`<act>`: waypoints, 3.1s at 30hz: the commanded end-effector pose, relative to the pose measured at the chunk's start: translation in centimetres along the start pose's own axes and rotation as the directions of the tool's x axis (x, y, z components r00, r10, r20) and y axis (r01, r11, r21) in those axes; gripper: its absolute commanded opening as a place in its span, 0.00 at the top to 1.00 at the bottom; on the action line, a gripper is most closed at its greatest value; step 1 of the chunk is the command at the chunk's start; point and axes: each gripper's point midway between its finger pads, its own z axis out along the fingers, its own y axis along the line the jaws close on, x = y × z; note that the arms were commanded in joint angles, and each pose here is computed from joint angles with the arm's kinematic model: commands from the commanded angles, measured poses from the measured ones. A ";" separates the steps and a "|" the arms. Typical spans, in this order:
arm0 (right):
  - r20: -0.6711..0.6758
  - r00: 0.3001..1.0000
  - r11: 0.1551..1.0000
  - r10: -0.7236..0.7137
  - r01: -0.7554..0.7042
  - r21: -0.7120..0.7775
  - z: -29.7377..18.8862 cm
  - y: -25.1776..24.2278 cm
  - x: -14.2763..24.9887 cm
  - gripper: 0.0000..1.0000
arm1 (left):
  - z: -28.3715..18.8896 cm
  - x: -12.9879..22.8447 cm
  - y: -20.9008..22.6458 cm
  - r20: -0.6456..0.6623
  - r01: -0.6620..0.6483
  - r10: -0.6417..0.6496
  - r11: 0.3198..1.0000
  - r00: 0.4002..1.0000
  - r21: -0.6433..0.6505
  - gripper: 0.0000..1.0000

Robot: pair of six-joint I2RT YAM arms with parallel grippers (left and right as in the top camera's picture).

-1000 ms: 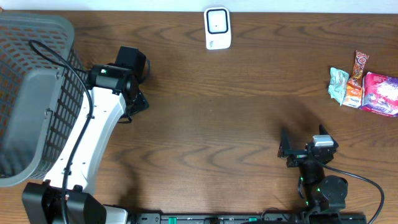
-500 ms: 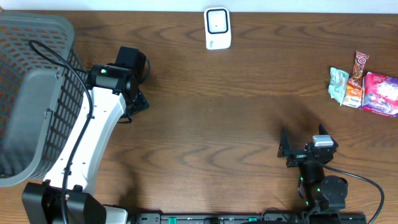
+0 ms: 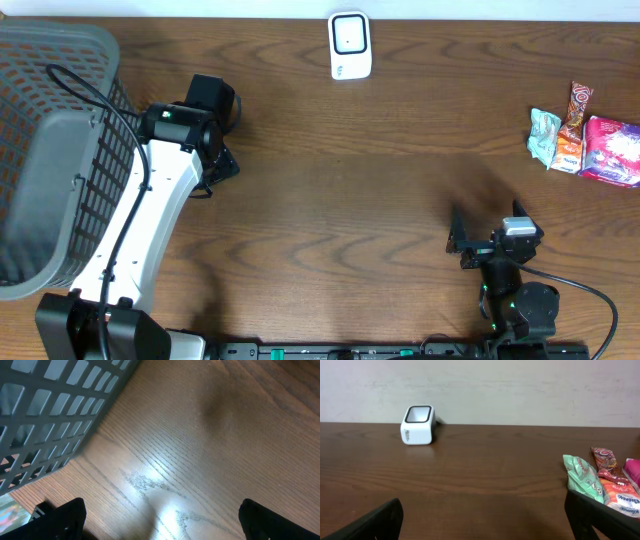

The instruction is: Scan the item barcode

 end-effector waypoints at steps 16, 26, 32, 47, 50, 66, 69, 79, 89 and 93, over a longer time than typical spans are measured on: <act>0.002 1.000 1.000 -0.008 0.008 -0.004 0.0 0.1 0.0 0.01 | -0.1 -0.1 0.2 0.005 0.014 -0.014 1.000 1.000 -0.006 0.02; 0.002 1.000 1.000 -0.008 0.008 -0.004 0.0 0.1 0.0 0.01 | 0.0 -0.1 0.2 0.003 0.013 -0.013 1.000 1.000 -0.007 0.02; 0.002 1.000 1.000 -0.008 0.008 -0.004 0.0 0.1 0.0 0.01 | -1.1 -0.2 0.7 0.029 0.024 -0.024 1.000 0.999 0.015 0.02; 0.002 1.000 1.000 -0.008 0.008 -0.003 0.0 0.0 0.0 0.01 | -1.5 0.5 1.7 0.132 0.034 -0.047 0.995 0.990 0.095 0.02; 0.002 1.000 1.000 -0.008 0.008 -0.003 0.0 0.0 0.0 0.01 | -0.8 0.6 0.2 0.181 -0.060 0.028 0.983 0.983 0.175 0.02; 0.002 1.000 1.000 -0.008 0.008 -0.004 0.0 0.1 0.0 0.01 | -0.2 4.3 -2.1 0.511 -0.396 0.153 0.823 0.846 0.408 0.02; 0.002 1.000 1.000 -0.008 0.008 -0.003 0.0 0.0 0.0 0.01 | -0.1 5.3 -1.4 0.551 -0.406 0.132 0.816 0.824 0.412 0.02; 0.002 1.000 1.000 -0.008 0.008 -0.003 0.0 0.0 0.0 0.01 | -2.3 6.6 1.0 0.673 -0.409 -0.006 0.791 0.740 0.456 0.02; 0.002 1.000 1.000 -0.008 0.008 -0.003 0.0 0.0 0.0 0.01 | -2.8 7.4 1.9 0.740 -0.425 -0.080 0.775 0.668 0.468 0.02; 0.002 1.000 1.000 -0.008 0.008 -0.004 0.0 0.1 0.0 0.01 | -2.5 7.3 2.2 0.757 -0.419 -0.105 0.779 0.644 0.465 0.02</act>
